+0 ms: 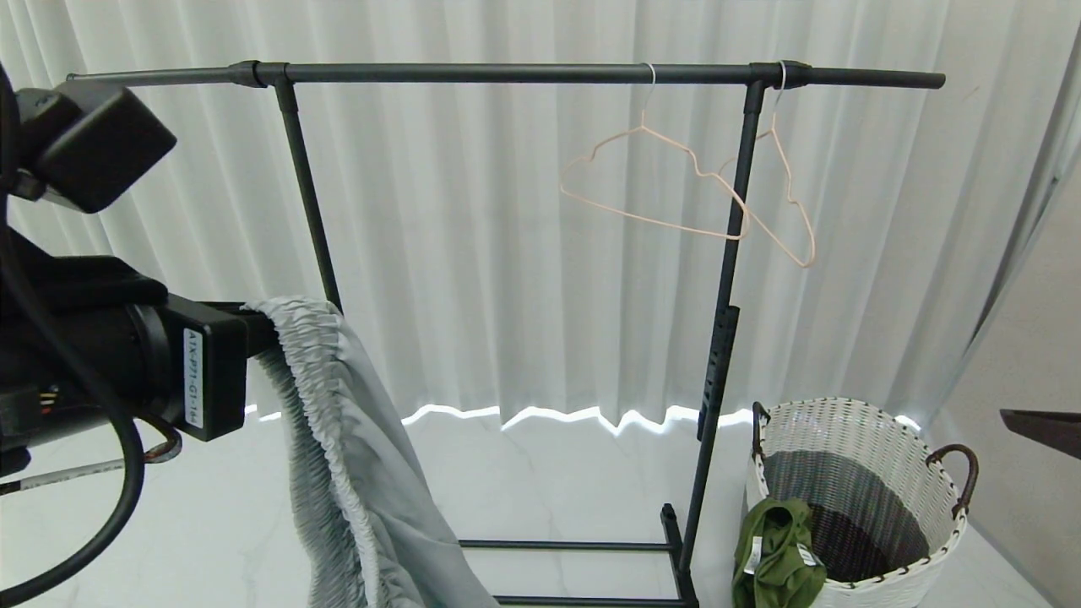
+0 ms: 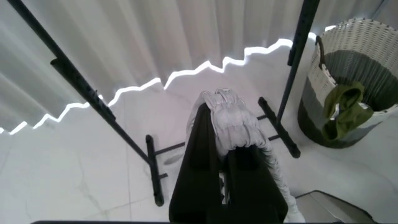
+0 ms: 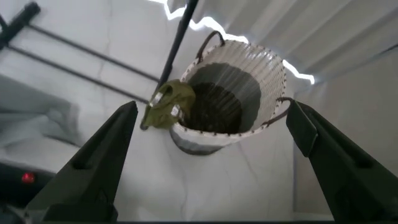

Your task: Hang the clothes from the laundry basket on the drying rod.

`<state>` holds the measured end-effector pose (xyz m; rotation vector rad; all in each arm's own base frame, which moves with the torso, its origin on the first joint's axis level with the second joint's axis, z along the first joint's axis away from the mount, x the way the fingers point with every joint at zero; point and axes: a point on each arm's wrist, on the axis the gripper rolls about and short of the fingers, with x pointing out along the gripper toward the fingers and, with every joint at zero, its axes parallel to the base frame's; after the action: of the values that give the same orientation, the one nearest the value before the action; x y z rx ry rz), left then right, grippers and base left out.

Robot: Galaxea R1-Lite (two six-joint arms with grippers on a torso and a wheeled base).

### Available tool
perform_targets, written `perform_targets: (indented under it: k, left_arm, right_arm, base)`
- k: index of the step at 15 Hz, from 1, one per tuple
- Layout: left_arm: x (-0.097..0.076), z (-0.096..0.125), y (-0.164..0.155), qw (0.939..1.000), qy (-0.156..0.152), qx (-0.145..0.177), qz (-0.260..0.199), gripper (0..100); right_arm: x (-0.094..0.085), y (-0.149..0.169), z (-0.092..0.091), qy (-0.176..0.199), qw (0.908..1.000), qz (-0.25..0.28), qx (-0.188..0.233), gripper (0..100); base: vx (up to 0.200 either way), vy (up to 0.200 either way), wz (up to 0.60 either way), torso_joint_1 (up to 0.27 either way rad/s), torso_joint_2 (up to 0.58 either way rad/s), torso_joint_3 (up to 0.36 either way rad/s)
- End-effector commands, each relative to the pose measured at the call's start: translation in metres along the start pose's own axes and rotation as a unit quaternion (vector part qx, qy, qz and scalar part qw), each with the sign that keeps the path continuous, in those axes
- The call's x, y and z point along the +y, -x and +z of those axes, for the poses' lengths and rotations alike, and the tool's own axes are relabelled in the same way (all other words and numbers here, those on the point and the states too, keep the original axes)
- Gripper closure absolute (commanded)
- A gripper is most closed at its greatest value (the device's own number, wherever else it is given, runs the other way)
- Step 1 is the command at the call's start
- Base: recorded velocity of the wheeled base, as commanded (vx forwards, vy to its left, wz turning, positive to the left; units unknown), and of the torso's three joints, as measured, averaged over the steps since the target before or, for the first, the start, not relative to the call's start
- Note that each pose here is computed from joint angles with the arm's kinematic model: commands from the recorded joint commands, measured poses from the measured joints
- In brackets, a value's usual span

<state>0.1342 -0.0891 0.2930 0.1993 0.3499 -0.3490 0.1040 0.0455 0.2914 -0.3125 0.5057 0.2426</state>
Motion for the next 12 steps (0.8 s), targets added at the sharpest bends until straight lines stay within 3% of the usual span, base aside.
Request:
perform_targets:
  k: [1,4,12]
  left_arm:
    - [0.0026,-0.0023,0.0058,0.9999,0.004,-0.011,0.003,100]
    - [0.0028,0.0014,0.0064,0.9994,0.009,-0.033,0.004,100]
    - [0.0035,0.0036,0.0084,0.9992,0.003,-0.039,0.004,100]
  right_arm:
    - [-0.0017,-0.0001,-0.0006,-0.010,0.9999,-0.006,-0.002,0]
    - [-0.0028,0.0032,-0.0016,-0.023,0.9997,-0.009,-0.007,0]
    - [-0.0068,0.0084,-0.0030,-0.056,0.9981,-0.019,-0.015,0]
  base:
    - [0.000,0.000,0.00,0.000,0.00,0.000]
    - [0.000,0.000,0.00,0.050,-0.16,-0.099]
    - [0.000,0.000,0.00,0.164,-0.44,-0.272]
